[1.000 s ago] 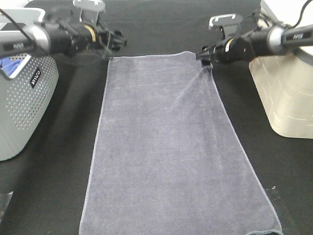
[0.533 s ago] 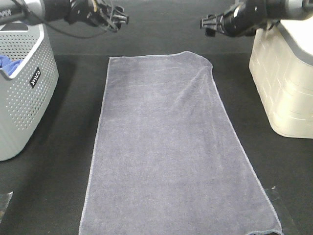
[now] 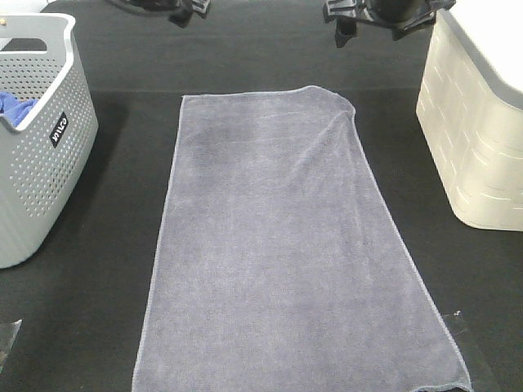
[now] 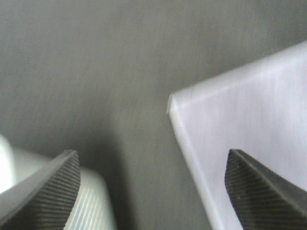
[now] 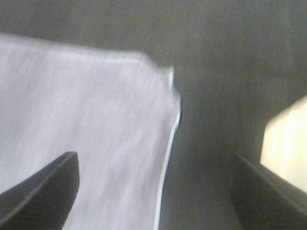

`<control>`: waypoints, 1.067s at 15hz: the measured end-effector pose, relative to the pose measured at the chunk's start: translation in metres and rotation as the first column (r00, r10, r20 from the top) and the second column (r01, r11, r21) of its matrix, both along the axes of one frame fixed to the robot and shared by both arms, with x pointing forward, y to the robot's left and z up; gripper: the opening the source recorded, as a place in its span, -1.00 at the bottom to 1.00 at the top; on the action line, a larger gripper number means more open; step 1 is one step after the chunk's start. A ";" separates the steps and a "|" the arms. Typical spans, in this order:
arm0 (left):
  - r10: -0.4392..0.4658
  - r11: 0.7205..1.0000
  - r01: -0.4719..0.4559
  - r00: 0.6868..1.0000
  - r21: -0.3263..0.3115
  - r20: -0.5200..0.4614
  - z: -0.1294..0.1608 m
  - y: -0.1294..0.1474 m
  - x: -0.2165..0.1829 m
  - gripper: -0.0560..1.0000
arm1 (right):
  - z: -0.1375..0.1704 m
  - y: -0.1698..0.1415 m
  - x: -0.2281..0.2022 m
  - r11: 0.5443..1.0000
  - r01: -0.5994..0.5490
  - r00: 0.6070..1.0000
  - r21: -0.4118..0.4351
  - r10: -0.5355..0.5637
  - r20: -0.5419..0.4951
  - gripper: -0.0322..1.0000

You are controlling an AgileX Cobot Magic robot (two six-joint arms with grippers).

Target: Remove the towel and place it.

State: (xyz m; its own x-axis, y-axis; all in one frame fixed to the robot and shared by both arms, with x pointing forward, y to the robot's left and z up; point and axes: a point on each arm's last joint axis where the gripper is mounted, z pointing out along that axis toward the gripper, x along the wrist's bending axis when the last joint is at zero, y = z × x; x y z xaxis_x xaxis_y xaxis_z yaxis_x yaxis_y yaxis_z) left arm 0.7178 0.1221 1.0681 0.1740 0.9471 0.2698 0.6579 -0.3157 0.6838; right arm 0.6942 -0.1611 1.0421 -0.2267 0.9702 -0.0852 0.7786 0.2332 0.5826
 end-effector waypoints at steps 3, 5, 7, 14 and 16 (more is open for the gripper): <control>0.071 0.997 -0.067 0.994 0.050 -0.086 0.036 0.017 -0.028 0.60 | 0.032 -0.005 -0.035 0.999 -0.049 0.986 -0.011 0.046 -0.163 0.60; 0.102 0.993 -0.094 0.987 0.069 -0.126 0.055 0.026 -0.044 0.60 | 0.047 -0.009 -0.055 0.998 -0.052 0.965 -0.028 0.043 -0.257 0.60; 0.095 0.995 -0.092 0.990 0.036 -0.107 0.074 0.029 -0.055 0.60 | 0.059 -0.013 -0.068 0.998 -0.049 0.953 -0.035 0.036 -0.300 0.60; 0.031 0.999 -0.035 0.987 -0.021 -0.157 0.103 0.048 -0.116 0.58 | 0.083 -0.030 -0.122 0.999 -0.049 0.954 -0.021 0.041 -0.297 0.60; 0.041 0.999 -0.042 0.974 0.000 -0.222 0.094 0.064 -0.153 0.58 | 0.083 -0.041 -0.155 0.998 -0.050 0.946 -0.029 0.038 -0.322 0.60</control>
